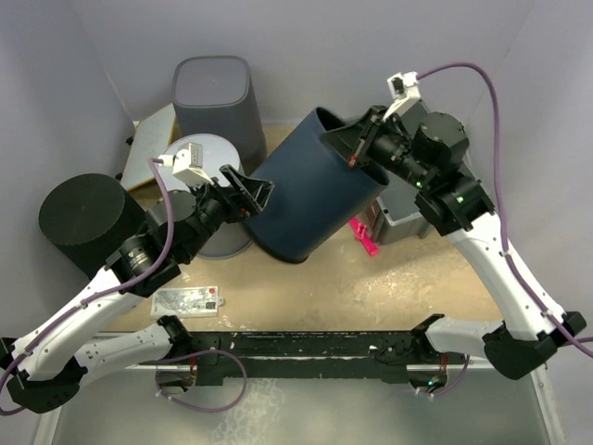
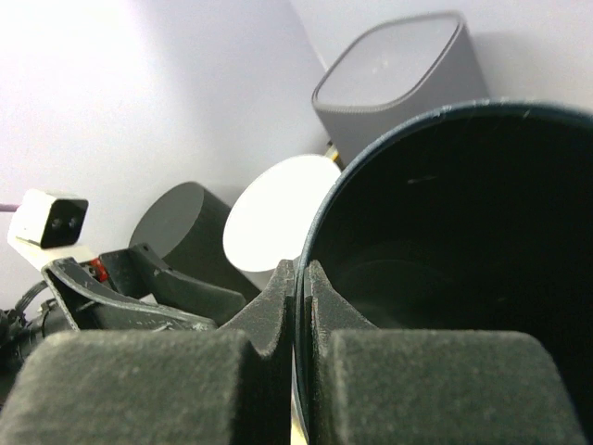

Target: Turn the large container upside down

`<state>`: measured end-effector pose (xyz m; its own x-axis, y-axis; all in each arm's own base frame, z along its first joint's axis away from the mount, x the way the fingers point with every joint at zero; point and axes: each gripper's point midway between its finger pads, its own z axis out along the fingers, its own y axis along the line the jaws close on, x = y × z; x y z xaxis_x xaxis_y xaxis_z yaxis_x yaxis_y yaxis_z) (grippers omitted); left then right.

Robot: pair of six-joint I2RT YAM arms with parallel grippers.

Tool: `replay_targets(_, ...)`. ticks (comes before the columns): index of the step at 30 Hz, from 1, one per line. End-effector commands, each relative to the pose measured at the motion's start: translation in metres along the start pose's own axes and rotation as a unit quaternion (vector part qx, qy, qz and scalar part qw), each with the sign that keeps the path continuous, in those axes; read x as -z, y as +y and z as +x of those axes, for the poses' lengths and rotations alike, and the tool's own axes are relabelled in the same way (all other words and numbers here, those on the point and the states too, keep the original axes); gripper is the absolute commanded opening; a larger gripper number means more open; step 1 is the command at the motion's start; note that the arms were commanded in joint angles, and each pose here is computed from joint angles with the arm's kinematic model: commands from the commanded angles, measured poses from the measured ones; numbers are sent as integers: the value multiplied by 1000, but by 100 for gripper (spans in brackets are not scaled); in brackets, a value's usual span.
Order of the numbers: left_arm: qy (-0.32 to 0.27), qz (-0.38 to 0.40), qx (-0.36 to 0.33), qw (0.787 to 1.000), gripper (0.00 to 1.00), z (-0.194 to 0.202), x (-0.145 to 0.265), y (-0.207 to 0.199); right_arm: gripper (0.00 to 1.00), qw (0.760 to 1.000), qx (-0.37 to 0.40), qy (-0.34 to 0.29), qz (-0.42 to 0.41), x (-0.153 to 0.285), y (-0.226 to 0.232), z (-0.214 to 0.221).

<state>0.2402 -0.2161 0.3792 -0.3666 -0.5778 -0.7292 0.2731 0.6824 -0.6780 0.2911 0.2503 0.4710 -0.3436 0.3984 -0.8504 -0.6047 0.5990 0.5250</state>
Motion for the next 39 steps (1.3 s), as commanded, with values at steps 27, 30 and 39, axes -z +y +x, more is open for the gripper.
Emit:
replay_targets(27, 49, -51, 56, 996, 78, 52, 8, 48, 0, 999, -40, -14, -9, -11, -19, 33)
replay_targets(30, 65, -68, 69, 993, 78, 69, 6, 61, 0, 999, -28, -6, 34, -9, -39, 44)
replay_targets(39, 81, -84, 118, 986, 78, 101, 12, 88, 0, 992, -3, 23, 125, 5, -85, 73)
